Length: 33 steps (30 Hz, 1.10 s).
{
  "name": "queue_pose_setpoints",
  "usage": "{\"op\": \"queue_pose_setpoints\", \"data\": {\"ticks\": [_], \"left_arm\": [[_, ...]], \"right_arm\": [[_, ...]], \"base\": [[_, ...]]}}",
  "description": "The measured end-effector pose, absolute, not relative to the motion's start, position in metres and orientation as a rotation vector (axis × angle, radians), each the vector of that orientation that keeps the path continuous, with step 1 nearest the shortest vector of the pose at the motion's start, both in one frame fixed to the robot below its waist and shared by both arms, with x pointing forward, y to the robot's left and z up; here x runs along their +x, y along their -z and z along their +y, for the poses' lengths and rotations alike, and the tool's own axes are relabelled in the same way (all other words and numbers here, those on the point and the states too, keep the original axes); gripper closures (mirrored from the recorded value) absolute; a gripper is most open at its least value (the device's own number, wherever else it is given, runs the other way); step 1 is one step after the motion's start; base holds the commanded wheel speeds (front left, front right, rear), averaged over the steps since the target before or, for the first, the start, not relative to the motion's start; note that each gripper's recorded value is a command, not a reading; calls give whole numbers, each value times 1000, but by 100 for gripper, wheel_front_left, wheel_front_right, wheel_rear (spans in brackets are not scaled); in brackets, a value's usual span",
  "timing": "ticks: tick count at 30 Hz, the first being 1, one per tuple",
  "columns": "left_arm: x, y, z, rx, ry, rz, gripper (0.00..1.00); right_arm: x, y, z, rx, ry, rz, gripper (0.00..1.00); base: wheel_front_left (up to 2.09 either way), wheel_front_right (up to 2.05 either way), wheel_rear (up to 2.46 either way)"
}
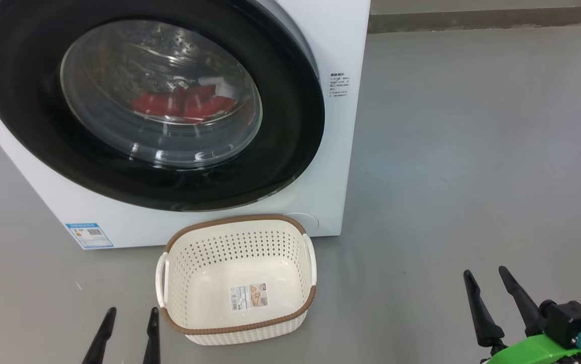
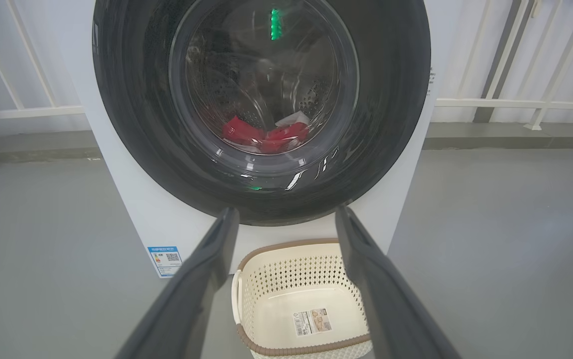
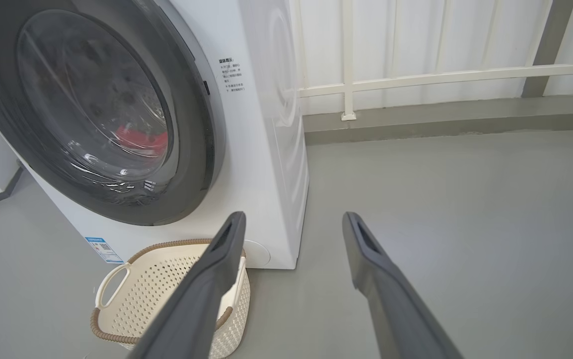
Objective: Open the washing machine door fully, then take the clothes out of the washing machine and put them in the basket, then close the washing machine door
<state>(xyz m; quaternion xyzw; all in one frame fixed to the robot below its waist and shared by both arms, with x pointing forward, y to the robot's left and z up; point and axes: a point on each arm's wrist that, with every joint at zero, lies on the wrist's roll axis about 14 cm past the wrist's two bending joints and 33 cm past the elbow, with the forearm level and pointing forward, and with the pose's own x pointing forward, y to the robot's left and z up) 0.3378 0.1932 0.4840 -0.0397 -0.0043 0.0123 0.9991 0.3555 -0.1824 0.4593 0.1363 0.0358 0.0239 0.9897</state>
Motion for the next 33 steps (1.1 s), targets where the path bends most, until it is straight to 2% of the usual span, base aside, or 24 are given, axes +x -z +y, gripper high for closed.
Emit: {"op": "queue_pose_setpoints", "data": {"ticks": [14,16,17,23,33], "left_arm": [[338,-484,197,-83,-36,-9,0],[338,-484,196,-84,-34,-10,0],[338,-484,196,-85,-32,-10,0],[338,-483,193,-90,-28,-5,0],[343,-482,189,-104,-19,-3,0]], "right_arm": [[354,-463,-190,276,-25,55,0],[355,-466,-188,282,-29,47,61],[355,-467,-187,297,-29,44,100],[363,-479,-173,383,-56,8,100],[420,-548,-151,503,-139,-179,100]], "base": [[0,0,0],[0,0,0],[0,0,0],[0,0,0],[0,0,0]]}}
